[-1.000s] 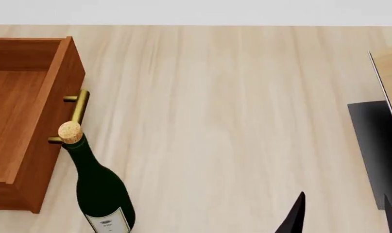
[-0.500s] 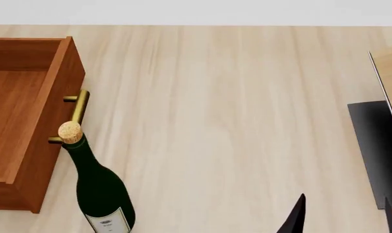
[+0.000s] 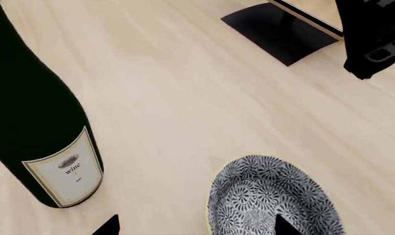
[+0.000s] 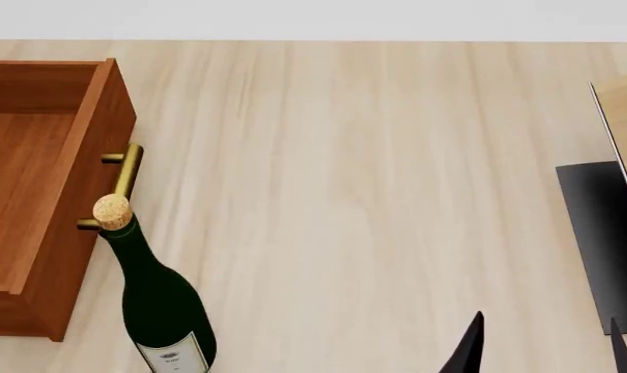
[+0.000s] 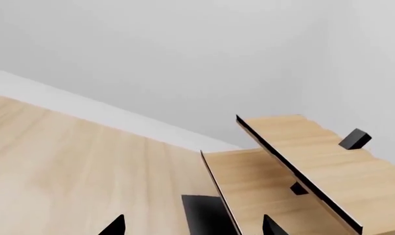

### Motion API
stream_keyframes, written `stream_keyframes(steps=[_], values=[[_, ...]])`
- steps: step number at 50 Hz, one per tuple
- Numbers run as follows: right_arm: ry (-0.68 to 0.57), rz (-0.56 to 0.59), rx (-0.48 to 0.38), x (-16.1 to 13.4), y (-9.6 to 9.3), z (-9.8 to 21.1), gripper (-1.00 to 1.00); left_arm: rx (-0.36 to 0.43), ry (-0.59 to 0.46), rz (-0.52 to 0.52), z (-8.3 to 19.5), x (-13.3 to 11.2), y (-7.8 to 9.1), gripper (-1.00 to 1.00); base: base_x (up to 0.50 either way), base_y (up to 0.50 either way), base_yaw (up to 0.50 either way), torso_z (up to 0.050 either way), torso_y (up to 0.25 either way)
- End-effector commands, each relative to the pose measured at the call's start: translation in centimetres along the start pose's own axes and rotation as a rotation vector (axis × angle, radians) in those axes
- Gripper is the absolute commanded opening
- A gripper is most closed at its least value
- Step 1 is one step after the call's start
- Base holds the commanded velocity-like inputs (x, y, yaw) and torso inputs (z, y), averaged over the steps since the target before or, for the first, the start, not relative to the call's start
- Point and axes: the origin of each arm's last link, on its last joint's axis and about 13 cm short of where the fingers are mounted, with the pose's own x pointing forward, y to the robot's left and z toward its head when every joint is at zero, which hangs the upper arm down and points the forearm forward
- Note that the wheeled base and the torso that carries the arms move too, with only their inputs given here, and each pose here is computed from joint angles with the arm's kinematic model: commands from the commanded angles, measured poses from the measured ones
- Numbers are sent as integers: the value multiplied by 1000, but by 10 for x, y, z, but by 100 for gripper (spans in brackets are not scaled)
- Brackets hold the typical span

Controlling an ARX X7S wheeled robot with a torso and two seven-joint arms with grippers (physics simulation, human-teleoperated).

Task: Put the bowl in the bottom drawer of the cabinet.

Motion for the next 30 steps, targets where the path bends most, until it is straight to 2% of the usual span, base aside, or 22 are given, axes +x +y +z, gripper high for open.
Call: stream_keyframes(steps=[1,22,30], values=[[-9,-1,1,0,0,4,100,-2,3,-15,-5,7,-3,100,0,0,0,0,0],[-26,4,-3,-2,-2,10,100,-21,26,6,-18,35,2,100,0,0,0,0,0],[-27,4,-1,-1,-3,10,100,-28,46,5,-22,38,1,100,0,0,0,0,0]])
